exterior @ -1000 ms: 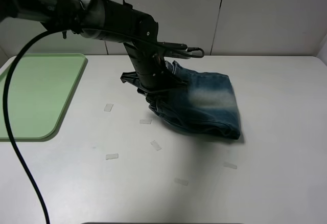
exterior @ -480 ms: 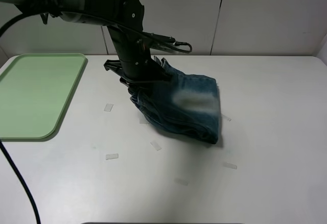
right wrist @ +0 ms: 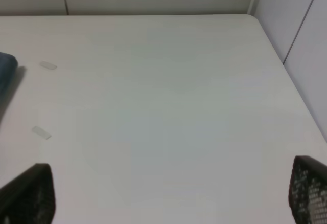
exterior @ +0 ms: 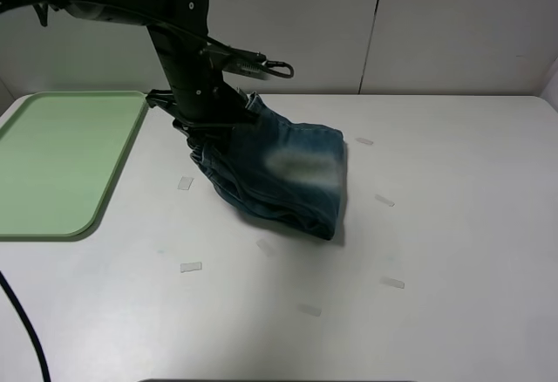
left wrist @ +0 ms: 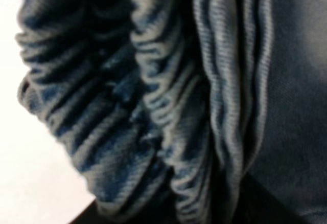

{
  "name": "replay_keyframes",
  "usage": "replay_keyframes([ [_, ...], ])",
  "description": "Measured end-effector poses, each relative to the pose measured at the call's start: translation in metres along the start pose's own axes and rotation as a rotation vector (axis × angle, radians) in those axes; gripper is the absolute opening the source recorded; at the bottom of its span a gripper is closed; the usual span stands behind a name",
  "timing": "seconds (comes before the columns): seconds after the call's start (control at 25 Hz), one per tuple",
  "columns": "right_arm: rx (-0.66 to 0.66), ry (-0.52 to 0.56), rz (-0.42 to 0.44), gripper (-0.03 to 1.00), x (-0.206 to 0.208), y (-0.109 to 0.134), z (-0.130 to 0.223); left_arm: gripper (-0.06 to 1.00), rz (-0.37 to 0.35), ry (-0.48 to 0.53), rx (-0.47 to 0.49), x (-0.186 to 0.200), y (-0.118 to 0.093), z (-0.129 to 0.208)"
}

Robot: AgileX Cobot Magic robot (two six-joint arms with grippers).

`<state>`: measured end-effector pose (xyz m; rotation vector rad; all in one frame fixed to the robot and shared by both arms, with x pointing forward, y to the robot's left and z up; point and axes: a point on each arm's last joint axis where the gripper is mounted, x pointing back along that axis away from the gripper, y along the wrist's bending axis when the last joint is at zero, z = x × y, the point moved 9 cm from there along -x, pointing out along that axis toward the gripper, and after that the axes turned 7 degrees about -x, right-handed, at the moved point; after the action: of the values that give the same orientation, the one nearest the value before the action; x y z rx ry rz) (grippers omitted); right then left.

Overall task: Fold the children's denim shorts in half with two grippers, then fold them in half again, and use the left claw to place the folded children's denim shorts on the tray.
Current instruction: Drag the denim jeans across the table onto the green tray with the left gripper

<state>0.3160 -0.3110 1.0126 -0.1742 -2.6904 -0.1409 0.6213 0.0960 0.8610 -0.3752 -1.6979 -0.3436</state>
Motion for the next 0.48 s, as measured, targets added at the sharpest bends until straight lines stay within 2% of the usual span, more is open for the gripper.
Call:
replay_keyframes([
  [0.48,0.000,0.000,0.000,0.69,0.000,0.000,0.000,0.33,0.010,0.018,0.036,0.009,0.053,0.006],
])
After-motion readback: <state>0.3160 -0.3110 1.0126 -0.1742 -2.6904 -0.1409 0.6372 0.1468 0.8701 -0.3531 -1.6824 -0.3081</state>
